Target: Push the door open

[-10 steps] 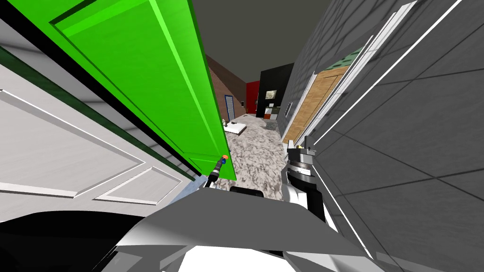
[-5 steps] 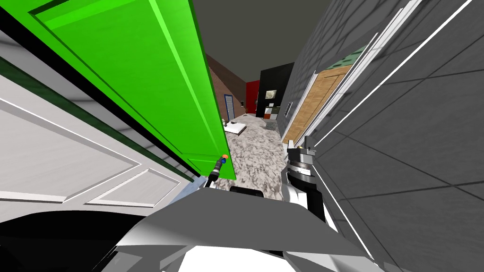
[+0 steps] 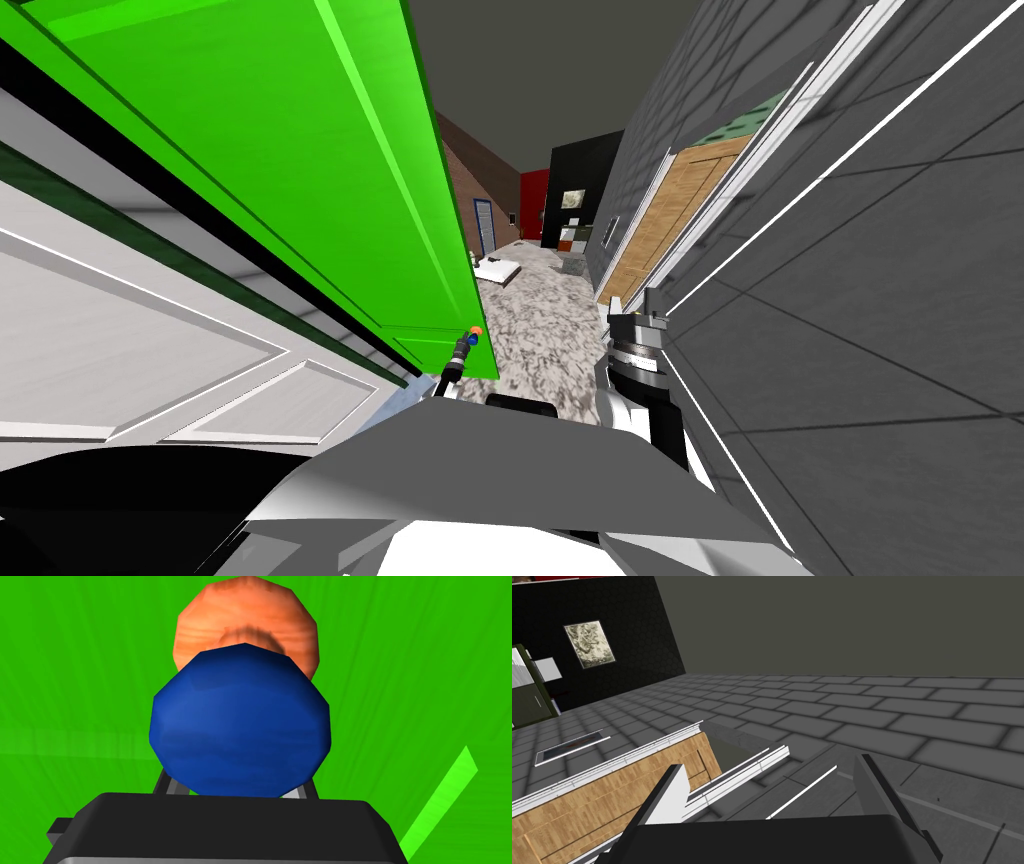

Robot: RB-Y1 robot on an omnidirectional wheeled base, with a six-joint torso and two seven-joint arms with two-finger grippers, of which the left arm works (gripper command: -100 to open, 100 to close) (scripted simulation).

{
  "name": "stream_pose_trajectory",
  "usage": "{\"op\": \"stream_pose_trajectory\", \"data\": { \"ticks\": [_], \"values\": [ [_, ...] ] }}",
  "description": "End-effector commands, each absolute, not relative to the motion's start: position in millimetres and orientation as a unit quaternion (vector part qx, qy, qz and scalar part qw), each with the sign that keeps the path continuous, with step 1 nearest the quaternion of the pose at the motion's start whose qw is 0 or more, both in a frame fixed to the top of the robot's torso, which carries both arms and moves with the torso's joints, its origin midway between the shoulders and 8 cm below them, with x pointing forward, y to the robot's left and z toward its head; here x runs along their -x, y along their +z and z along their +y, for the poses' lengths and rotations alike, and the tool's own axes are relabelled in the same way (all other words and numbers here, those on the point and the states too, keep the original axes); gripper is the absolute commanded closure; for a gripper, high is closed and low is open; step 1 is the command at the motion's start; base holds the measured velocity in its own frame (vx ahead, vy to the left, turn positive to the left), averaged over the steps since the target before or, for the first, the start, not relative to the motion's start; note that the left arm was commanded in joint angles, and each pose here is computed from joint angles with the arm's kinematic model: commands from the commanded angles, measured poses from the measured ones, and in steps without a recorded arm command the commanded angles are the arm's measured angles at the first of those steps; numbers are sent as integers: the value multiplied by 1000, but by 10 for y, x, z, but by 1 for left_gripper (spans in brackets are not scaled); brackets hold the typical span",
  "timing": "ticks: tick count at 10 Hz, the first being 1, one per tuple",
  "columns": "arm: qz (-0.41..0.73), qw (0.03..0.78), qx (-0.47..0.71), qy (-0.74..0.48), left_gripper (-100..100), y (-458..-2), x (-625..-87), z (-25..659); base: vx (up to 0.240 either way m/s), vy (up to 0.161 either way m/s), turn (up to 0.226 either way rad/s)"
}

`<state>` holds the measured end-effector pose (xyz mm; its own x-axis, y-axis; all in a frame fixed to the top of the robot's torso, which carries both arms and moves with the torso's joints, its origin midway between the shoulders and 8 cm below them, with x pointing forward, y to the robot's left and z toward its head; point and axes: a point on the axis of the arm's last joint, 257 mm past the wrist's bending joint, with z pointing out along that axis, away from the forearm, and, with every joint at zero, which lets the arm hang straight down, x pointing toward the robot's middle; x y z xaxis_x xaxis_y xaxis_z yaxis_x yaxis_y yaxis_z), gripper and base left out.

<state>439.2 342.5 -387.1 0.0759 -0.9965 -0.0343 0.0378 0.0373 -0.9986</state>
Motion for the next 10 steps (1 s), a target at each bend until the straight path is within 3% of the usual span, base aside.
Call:
{"op": "stream_pose_trajectory", "data": {
  "ticks": [1, 10],
  "values": [
    [462, 531, 507, -497, 100, -3807, -4442, 3431, 42, -7, -4],
    [392, 487, 564, -540, 100, -3809, -4498, 3505, 34, -5, -7]
  ]
}}
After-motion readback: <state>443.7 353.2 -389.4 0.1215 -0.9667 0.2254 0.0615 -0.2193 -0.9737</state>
